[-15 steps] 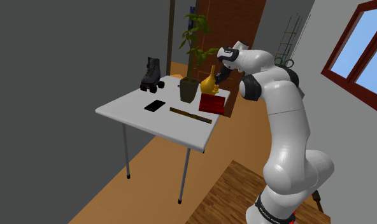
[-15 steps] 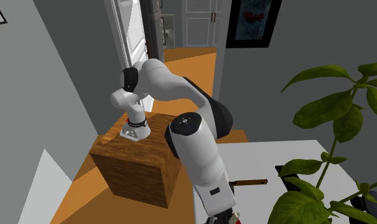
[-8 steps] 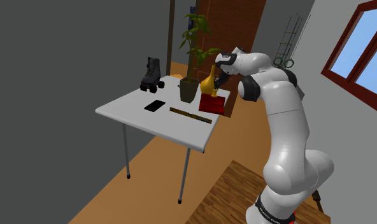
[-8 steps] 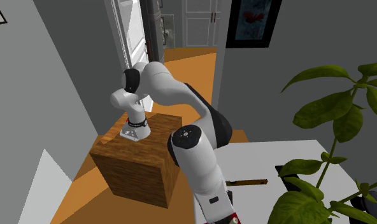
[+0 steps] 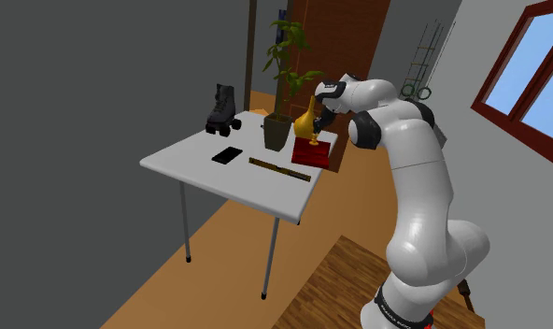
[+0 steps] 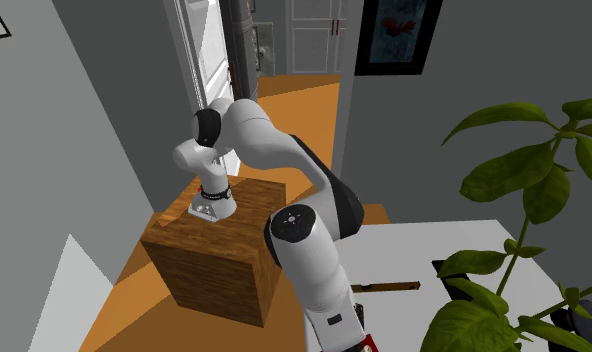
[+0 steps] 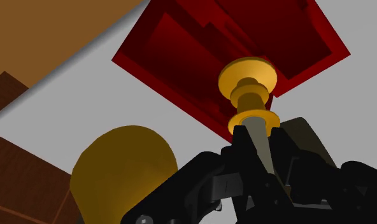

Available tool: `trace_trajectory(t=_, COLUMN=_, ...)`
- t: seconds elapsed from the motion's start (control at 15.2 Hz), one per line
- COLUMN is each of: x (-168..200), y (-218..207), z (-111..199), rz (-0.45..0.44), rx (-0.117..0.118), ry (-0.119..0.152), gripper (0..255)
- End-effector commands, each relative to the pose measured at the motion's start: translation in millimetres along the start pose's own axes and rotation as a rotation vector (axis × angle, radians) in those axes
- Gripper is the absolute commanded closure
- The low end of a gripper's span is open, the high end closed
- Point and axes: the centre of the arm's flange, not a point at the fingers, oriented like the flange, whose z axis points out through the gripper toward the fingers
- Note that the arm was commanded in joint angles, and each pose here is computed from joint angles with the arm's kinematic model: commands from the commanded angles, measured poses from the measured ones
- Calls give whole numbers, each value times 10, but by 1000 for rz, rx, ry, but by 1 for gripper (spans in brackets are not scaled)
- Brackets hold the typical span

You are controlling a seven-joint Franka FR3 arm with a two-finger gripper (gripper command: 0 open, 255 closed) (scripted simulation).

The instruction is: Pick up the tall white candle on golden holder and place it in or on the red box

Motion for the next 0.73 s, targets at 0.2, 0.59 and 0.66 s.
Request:
trace_trajectory(t=0.2, x=0, y=0, z=1, rz=0, rx=0, ry=0, gripper=0)
trace_trajectory(t=0.59, x=-1, y=0, z=-263, rz=0, rx=0, ry=0, gripper=0)
trace_trajectory(t=0.66, x=-1, y=0, z=-395, rz=0, rx=0, ry=0, gripper=0)
